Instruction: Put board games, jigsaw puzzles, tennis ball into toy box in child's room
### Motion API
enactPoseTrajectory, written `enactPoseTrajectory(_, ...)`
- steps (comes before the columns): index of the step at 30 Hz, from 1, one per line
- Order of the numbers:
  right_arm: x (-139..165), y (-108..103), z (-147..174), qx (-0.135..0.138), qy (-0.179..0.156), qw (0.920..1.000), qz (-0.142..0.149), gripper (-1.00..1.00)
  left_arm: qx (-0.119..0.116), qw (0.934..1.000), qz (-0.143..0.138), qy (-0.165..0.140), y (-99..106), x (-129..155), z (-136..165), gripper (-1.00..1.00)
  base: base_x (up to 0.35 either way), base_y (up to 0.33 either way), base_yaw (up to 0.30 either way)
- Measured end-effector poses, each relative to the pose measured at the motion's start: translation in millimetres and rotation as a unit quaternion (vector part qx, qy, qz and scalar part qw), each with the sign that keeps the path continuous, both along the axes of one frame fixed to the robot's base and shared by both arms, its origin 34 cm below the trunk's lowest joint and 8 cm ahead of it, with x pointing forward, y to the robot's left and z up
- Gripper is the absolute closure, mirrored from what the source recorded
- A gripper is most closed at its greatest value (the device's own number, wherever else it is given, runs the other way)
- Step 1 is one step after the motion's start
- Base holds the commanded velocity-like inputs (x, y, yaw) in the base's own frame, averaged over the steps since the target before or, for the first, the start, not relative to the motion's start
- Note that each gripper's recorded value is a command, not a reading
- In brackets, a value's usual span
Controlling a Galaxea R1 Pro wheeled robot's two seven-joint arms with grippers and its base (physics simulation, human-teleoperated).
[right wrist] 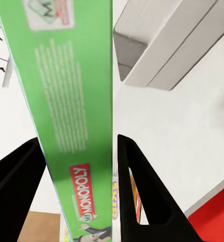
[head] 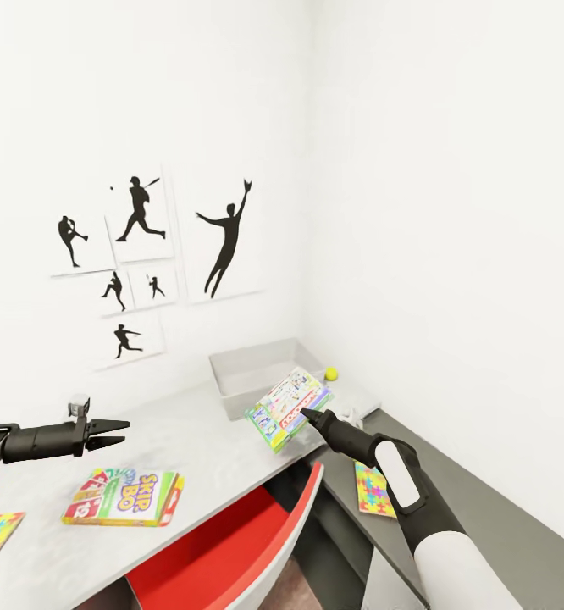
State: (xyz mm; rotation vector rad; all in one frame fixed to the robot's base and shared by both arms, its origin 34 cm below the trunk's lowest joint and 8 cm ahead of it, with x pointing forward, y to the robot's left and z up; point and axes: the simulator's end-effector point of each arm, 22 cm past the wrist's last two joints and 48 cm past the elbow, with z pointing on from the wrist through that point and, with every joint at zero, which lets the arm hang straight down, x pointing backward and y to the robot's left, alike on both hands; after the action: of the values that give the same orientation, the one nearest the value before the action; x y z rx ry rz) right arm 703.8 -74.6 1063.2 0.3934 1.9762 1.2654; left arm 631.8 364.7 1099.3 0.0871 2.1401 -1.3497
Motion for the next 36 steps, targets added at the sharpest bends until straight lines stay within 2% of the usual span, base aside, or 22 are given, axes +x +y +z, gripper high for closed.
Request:
enactPoseTrajectory(10, 0.4, 0.1, -6.8, 0.000, 0.006, 1.0000, 0.000, 1.00, 0.000, 1.0000, 0.000, 0.005, 0.0, 0.9, -5.2, -1.00, 0.094, 0.037, -0.161)
enactPoseTrajectory(20, 0.3, 0.2, -6.9, 0.001, 0.006, 1.0000, 0.000, 1.00, 0.000, 1.0000, 0.000, 0.005, 0.1, 0.8, -5.6, -1.00, 0.076, 0.047, -0.010)
enactPoseTrajectory(36, 0.2, 0.1, -7.1, 0.000, 0.006, 1.0000, 0.000, 1.00, 0.000, 1.0000, 0.000, 0.005, 0.1, 0.8, -5.5, -1.00, 0.170, 0.034, 0.000)
